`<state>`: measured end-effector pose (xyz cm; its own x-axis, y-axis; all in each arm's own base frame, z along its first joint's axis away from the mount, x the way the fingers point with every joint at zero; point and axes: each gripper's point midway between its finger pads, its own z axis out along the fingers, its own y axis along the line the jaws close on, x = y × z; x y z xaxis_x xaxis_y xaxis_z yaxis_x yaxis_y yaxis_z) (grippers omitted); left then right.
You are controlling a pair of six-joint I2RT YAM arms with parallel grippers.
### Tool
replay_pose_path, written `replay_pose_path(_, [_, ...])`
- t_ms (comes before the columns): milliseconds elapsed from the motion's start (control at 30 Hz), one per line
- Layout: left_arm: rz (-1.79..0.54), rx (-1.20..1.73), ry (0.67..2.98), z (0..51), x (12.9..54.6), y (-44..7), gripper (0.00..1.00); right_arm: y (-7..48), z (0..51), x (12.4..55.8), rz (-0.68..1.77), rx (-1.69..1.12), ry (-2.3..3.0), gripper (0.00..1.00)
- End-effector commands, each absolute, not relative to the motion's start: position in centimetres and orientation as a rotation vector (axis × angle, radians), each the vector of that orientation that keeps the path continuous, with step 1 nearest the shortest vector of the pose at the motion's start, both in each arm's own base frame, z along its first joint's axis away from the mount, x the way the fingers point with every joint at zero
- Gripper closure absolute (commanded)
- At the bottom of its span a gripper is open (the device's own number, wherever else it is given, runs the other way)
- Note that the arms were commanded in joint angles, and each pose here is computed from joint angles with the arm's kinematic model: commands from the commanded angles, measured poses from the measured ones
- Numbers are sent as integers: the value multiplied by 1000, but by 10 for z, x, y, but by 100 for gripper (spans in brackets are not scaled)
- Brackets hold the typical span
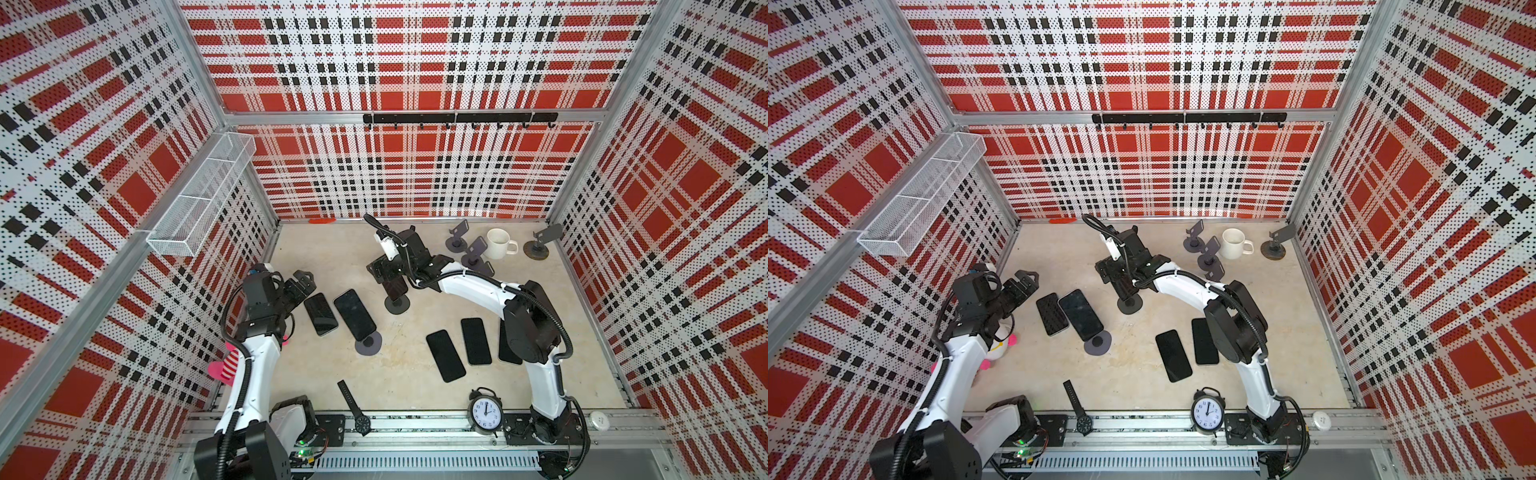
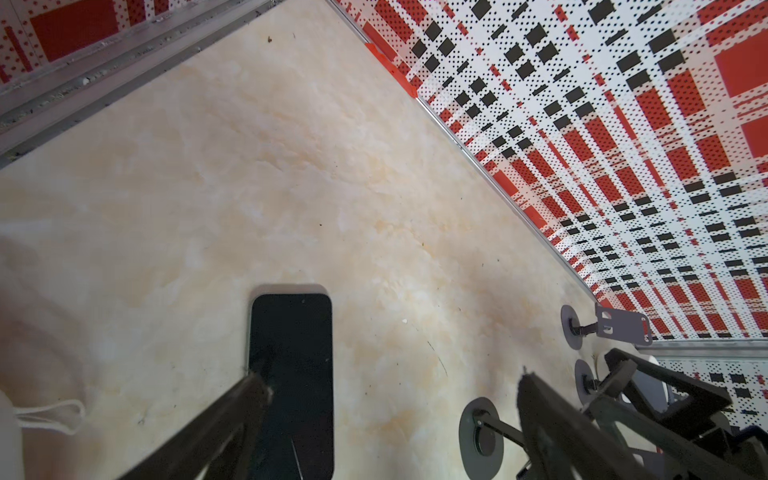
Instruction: Remove the phone from the phone stand
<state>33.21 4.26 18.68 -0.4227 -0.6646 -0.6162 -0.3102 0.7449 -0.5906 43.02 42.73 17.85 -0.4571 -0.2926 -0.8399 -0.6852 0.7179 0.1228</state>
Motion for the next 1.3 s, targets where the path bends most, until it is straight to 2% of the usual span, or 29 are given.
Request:
replay_pose_path(0, [-499, -698, 2009, 196, 332, 40, 2, 428, 174, 435, 522, -753, 2063, 14])
replay_pose_path(167, [-502, -700, 2008, 196, 331, 40, 2, 425, 174, 432, 519, -745, 2073, 20])
replay_pose_path(467, [-502, -705, 1999, 198, 332, 40, 2, 420, 167, 428, 495, -741, 2097, 13])
replay_pose_path(700, [-497, -706, 1989, 201, 332, 41, 2, 417, 163, 429, 457, -742, 2106, 14])
replay_pose_path(1000, [-495, -710, 1974, 204, 332, 42, 2, 417, 160, 428, 425, -727, 2121, 18])
replay_pose_path(1267, [-488, -710, 1965, 206, 331, 43, 2, 414, 161, 427, 426, -708, 2123, 26])
